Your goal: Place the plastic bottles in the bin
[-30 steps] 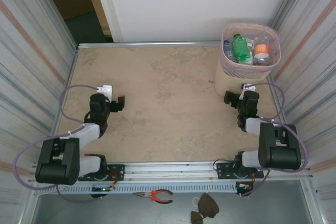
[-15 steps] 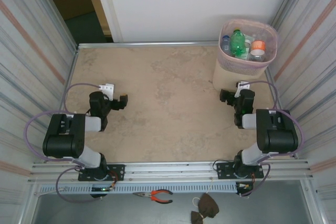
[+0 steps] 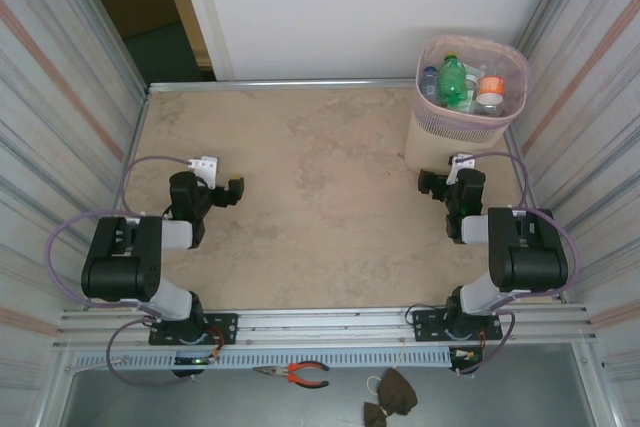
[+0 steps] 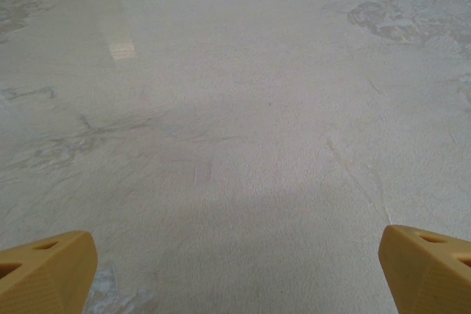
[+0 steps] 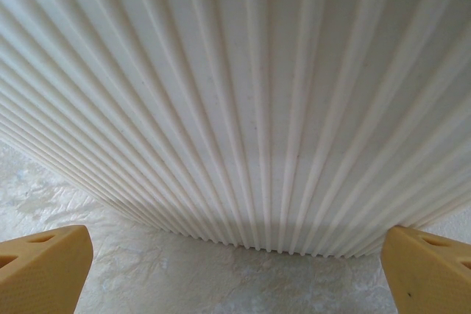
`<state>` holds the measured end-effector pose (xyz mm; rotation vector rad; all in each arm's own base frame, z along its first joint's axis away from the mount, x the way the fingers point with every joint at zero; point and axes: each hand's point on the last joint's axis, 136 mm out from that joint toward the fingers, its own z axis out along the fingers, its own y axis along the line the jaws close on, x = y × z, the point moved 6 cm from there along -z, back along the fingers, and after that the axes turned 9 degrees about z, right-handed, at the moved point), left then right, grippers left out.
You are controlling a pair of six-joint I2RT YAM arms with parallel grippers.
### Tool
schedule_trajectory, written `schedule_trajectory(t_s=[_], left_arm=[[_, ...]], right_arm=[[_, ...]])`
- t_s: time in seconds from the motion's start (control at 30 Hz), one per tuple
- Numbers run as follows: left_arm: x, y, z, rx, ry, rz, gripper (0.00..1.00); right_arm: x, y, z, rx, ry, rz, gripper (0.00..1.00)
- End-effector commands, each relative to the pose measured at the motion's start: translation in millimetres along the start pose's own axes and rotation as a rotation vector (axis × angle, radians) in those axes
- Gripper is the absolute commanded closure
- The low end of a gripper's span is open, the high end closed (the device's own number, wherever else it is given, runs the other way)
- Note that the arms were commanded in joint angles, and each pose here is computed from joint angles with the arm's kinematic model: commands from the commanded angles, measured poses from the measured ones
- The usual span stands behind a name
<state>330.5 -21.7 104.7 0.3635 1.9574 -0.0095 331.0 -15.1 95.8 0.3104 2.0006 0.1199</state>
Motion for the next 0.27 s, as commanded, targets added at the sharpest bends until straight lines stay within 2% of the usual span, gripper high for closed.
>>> schedule_trajectory(t_s=[0.0, 0.23], left_arm=[[-11.0, 6.6, 1.5, -0.019, -0.035, 0.01, 0.01], [-10.9, 6.6, 1.6, -0.018, -0.035, 0.009, 0.01]], right_arm=[[-11.1, 4.3, 4.1, -0.02, -0.027, -0.016, 0.01], [-11.2, 3.4, 3.7, -0.023, -0.029, -0.011, 0.01]])
